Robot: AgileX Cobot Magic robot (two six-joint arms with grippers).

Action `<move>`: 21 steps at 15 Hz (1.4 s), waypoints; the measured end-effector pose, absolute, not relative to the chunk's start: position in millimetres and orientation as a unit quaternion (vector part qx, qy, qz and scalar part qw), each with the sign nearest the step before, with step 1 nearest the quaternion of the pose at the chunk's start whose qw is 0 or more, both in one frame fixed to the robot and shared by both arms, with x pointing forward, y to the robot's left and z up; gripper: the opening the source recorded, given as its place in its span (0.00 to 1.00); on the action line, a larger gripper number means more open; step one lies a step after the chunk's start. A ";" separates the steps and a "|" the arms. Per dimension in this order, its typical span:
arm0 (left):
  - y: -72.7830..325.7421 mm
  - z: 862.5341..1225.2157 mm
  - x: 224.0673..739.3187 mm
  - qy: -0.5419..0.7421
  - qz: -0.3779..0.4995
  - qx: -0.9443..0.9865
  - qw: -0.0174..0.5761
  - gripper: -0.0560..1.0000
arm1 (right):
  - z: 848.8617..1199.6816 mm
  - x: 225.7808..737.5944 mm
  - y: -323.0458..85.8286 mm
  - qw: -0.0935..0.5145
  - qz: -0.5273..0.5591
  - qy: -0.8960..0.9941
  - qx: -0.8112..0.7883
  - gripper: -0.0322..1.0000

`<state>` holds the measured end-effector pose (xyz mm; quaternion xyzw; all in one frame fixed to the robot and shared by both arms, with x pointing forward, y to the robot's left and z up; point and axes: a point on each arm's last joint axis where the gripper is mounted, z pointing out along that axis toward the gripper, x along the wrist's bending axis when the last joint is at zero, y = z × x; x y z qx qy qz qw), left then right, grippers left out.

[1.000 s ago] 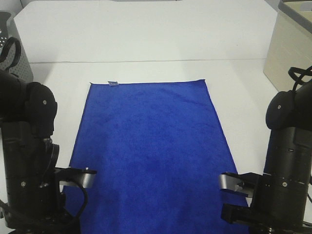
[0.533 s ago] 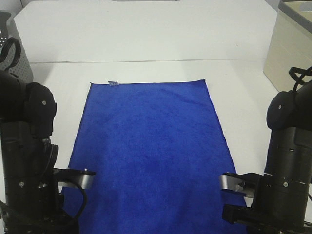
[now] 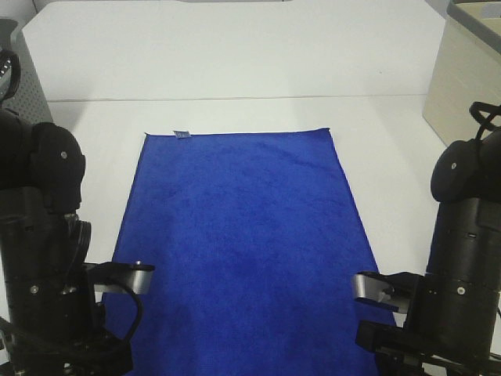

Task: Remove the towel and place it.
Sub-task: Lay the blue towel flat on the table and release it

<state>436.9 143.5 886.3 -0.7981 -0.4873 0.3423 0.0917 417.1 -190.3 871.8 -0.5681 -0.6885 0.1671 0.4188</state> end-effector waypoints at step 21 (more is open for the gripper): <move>221.8 999.1 627.8 -0.645 0.065 -0.747 -0.146 0.62 | 1045.4 650.2 -251.3 0.083 -0.193 -0.733 -0.647 0.62</move>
